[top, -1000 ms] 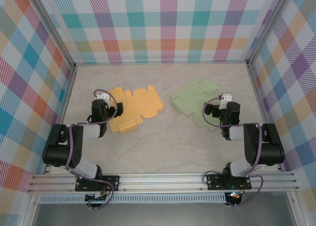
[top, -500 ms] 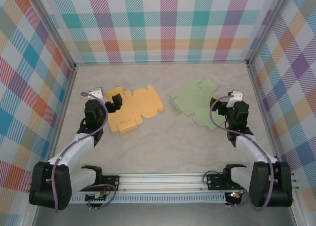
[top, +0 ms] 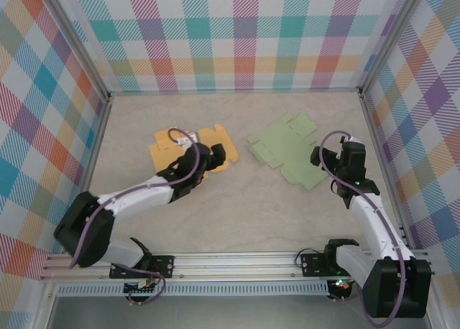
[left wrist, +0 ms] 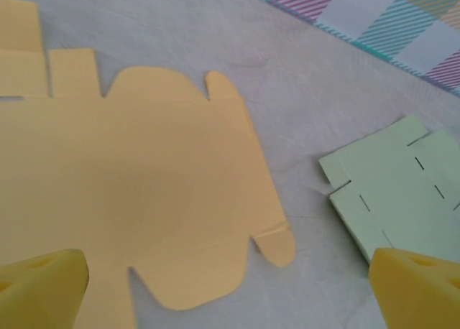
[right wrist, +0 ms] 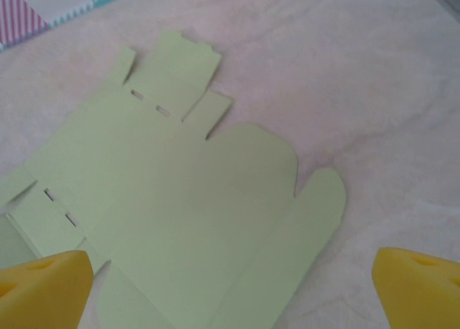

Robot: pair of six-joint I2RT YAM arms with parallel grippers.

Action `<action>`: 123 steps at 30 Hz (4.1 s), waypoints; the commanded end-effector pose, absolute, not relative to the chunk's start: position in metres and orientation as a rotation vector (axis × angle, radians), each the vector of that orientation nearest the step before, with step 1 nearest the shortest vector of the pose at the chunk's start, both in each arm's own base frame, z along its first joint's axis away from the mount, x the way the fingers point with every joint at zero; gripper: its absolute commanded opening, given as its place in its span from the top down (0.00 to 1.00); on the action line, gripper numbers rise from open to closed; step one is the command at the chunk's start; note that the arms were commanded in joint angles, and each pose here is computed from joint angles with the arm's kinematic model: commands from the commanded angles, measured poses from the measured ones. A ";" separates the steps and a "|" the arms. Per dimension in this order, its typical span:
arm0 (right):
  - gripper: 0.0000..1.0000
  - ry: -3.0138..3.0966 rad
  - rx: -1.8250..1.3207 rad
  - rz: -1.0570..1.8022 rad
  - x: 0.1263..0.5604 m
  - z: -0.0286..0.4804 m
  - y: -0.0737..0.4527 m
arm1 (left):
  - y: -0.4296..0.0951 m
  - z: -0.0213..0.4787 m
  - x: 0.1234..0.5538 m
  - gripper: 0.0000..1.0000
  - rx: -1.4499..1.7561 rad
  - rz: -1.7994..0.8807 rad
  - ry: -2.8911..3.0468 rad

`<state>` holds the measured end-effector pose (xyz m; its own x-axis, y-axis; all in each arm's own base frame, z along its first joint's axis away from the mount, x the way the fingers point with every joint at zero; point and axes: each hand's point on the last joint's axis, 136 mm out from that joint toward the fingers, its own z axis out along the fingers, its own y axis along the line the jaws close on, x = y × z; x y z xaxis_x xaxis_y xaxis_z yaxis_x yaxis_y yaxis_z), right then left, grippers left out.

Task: Fold the paper box

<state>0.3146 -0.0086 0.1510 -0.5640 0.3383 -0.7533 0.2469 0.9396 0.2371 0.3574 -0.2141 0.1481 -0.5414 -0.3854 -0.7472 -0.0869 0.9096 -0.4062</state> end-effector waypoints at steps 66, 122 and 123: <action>0.00 2.185 0.105 0.845 0.291 0.206 0.093 | -0.312 0.160 0.385 1.00 0.647 -0.396 1.906; 0.97 2.045 -0.243 1.126 0.323 0.185 0.153 | -0.247 0.224 0.336 0.95 0.687 -0.521 1.704; 0.97 2.053 -0.263 1.098 0.320 0.187 0.154 | -0.245 0.226 0.337 0.91 0.691 -0.515 1.712</action>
<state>0.3200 0.1542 0.1676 -0.7374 0.2136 -0.6407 -0.4404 0.5671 0.6960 0.3324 -0.2521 0.2050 -0.1746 0.1933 -0.9655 0.7008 0.7132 0.0160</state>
